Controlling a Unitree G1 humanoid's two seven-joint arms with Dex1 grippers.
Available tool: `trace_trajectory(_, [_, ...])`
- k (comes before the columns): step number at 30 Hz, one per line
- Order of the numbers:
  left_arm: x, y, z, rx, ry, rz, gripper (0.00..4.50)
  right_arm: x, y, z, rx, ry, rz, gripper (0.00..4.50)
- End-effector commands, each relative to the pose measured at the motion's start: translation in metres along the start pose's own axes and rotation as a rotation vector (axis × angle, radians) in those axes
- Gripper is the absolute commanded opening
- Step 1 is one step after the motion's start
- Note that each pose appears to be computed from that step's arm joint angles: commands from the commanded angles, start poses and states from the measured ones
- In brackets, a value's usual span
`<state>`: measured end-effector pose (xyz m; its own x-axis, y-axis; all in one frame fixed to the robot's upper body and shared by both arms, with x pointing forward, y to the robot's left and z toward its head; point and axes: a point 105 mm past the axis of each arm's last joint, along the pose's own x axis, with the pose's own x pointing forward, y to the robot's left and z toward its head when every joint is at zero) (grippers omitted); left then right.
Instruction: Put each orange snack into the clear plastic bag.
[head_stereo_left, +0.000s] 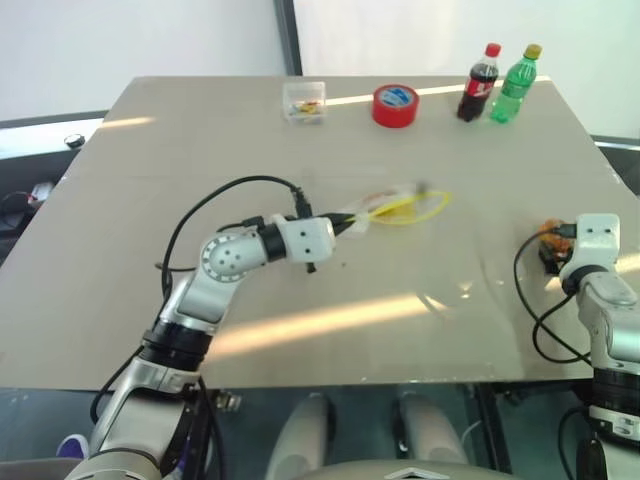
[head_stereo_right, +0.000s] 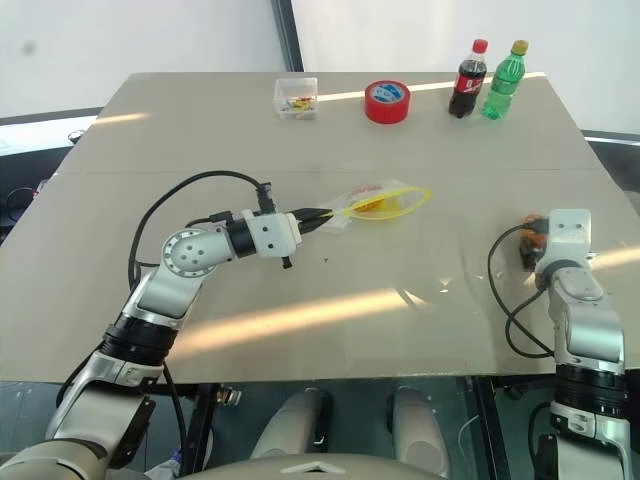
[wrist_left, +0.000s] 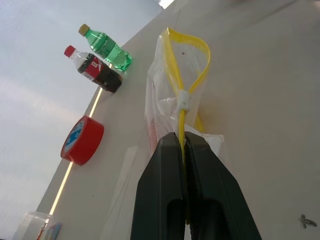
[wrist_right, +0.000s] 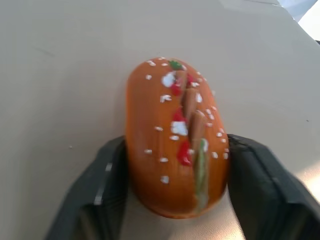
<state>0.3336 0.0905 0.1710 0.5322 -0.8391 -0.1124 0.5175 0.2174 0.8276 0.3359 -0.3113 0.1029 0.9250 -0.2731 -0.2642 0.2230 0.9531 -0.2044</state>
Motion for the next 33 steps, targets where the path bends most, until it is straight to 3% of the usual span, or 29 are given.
trace_trajectory(1, [-0.002, 0.013, 0.01, 0.033, -0.034, 0.045, 0.0, -0.006, 0.002, 0.026, -0.005, -0.111, 0.046, 1.06])
trace_trajectory(8, [-0.005, 0.012, 0.006, 0.023, -0.022, 0.049, 0.0, -0.063, 0.093, 0.067, -0.151, -0.324, 0.55, 1.06])
trace_trajectory(12, [-0.005, 0.012, 0.007, 0.024, -0.025, 0.048, 0.0, -0.084, 0.13, 0.074, -0.238, -0.362, 0.713, 1.06])
trace_trajectory(25, [-0.006, 0.003, 0.016, 0.063, -0.049, 0.011, 0.0, -0.085, 0.172, 0.085, -0.311, -0.359, 0.858, 1.06])
trace_trajectory(33, [-0.009, -0.012, 0.023, 0.06, -0.086, -0.024, 0.0, -0.067, 0.189, 0.078, -0.327, -0.279, 0.846, 1.06])
